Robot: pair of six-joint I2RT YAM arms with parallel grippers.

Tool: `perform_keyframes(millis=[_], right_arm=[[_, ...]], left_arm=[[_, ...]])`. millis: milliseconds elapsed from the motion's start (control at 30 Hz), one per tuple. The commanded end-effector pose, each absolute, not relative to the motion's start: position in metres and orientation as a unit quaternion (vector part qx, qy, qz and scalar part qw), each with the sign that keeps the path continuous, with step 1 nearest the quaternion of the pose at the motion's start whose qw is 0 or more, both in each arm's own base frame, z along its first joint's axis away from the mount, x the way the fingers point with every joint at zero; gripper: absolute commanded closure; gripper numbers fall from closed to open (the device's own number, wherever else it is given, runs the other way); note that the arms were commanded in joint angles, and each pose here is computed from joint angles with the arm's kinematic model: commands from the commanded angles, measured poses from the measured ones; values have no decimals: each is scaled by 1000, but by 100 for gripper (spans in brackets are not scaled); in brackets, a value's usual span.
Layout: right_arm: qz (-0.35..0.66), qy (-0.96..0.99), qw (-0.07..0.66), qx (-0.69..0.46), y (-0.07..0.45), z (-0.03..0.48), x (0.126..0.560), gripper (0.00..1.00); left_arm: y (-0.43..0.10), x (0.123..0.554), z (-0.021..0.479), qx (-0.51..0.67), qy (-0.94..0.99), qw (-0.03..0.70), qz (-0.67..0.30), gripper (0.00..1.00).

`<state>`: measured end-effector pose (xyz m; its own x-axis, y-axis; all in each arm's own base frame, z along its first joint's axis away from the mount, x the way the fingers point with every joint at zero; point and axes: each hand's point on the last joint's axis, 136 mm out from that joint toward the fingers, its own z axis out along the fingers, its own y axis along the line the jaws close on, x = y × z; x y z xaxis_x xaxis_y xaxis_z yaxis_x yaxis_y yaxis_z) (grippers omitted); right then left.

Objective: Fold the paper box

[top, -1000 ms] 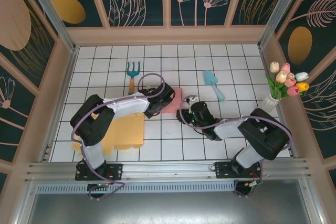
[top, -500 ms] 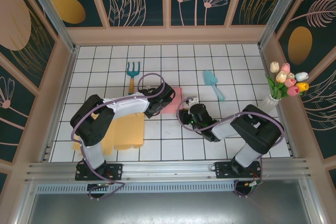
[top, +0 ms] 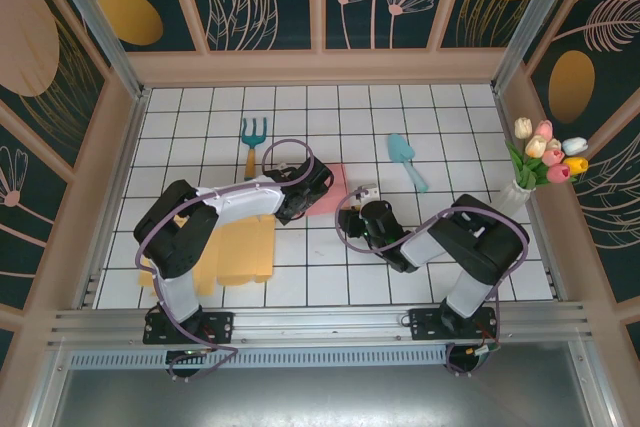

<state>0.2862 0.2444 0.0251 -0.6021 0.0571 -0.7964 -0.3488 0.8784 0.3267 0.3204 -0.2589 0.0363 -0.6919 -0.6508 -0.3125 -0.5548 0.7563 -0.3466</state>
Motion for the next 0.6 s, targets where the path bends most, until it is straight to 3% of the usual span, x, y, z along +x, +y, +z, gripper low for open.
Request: perform_keyframes(millis=[0, 567], right_arm=[[197, 875, 435, -84, 239, 12, 292, 62], [201, 864, 448, -116, 271, 9, 321, 55]], left_arm=[[-233, 295, 0, -324, 929, 171, -41, 4], [-257, 298, -2, -280, 944, 154, -83, 5]])
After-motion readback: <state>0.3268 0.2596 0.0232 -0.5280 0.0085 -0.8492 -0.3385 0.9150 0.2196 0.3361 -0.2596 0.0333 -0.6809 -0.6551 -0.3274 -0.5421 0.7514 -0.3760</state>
